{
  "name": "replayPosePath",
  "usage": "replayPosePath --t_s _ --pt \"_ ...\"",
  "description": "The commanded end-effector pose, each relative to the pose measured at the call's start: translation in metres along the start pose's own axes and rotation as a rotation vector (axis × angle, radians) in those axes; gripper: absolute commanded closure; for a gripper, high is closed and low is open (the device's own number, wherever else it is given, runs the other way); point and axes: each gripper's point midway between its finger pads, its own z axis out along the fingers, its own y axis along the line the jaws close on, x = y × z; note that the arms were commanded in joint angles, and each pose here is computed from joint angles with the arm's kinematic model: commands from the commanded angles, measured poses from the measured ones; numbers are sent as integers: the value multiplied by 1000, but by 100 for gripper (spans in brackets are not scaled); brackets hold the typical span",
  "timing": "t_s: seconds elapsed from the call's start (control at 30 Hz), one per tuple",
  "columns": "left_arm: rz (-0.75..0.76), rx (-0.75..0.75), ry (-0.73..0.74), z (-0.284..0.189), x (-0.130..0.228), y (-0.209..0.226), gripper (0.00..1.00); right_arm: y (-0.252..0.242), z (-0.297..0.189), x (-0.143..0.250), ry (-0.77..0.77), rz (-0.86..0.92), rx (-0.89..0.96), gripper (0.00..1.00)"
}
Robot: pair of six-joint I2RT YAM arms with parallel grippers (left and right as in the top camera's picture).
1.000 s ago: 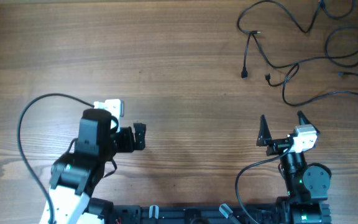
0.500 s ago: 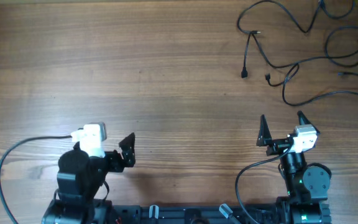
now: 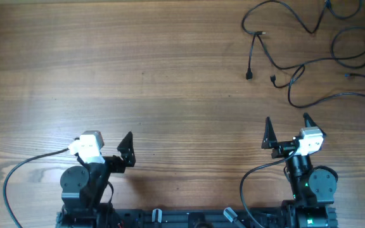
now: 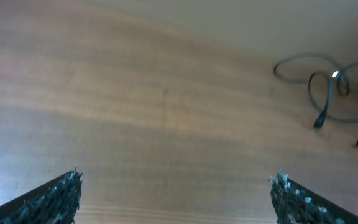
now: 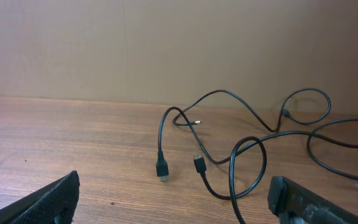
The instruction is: Untangle cables
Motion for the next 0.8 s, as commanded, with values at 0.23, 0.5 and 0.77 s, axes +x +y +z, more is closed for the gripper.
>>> replayPosePath --t_s 0.23,0.5,0.77 --pt "44 48 -204 11 -21 -1 0 -2 -1 -3 -12 -12 12 0" --pt "51 7 -306 15 -30 11 0 -2 -1 -3 -12 -12 12 0" --pt "196 -36 -272 17 -22 15 0 -2 -1 -3 -12 -12 12 0"
